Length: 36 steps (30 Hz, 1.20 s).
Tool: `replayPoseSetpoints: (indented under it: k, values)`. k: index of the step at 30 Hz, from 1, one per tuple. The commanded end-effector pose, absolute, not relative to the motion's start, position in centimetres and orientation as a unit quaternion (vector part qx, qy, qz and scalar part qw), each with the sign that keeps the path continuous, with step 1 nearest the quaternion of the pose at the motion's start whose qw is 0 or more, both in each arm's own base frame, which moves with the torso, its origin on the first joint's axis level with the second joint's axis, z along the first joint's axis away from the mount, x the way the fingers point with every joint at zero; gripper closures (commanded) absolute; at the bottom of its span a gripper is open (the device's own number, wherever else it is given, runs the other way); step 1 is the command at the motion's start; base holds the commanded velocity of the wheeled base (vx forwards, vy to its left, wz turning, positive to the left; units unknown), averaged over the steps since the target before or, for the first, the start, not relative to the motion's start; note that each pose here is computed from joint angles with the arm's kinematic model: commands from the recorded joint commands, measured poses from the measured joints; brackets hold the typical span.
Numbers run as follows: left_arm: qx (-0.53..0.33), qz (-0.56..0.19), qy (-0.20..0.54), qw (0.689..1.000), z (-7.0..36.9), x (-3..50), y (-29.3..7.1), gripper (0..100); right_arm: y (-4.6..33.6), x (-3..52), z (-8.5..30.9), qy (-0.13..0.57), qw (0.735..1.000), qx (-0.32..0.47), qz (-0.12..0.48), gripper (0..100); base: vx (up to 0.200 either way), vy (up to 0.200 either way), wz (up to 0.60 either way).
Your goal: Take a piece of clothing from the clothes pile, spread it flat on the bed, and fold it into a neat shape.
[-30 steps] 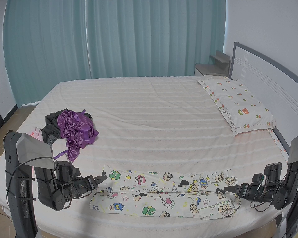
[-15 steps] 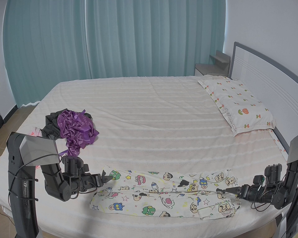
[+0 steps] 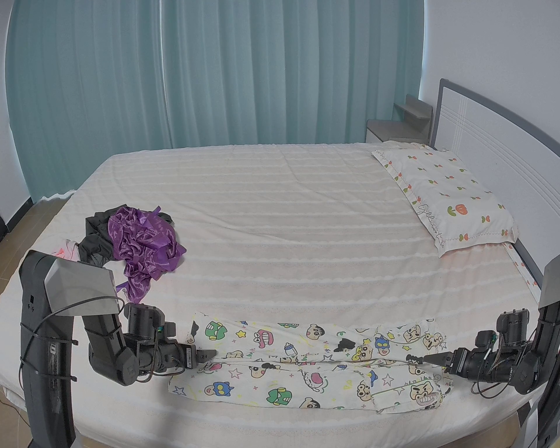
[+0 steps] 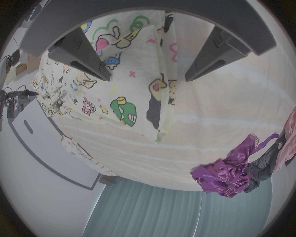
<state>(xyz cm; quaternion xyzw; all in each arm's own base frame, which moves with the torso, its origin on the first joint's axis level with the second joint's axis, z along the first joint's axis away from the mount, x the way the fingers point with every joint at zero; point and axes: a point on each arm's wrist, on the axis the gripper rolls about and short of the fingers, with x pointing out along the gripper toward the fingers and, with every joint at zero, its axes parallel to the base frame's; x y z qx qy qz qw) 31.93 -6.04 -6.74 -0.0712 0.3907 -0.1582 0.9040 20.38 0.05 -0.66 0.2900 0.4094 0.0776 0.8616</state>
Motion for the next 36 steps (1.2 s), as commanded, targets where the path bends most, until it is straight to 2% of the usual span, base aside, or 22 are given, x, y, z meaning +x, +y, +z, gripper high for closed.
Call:
replayPoseSetpoints:
  k: [1,16,23,36]
  values:
    - [-0.068,-0.164,0.391,0.903,-6.8,32.0,-6.5,100,0.1,19.9,-0.8,0.417,0.858,0.291,0.075,0,0.0,0.0,0.0]
    - [-0.068,-0.164,0.388,0.904,-6.6,31.7,-6.6,100,0.0,19.9,-0.7,0.417,0.857,0.295,0.073,0,0.0,0.0,0.0]
    - [-0.08,-0.156,0.365,0.914,-4.7,32.0,-6.1,100,-0.1,19.9,-0.8,0.417,0.856,0.297,0.07,0,0.0,0.0,0.0]
    - [-0.114,-0.095,0.328,0.933,-1.1,31.7,-1.5,100,-0.2,19.9,-0.8,0.416,0.856,0.3,0.066,0,0.0,0.0,0.0]
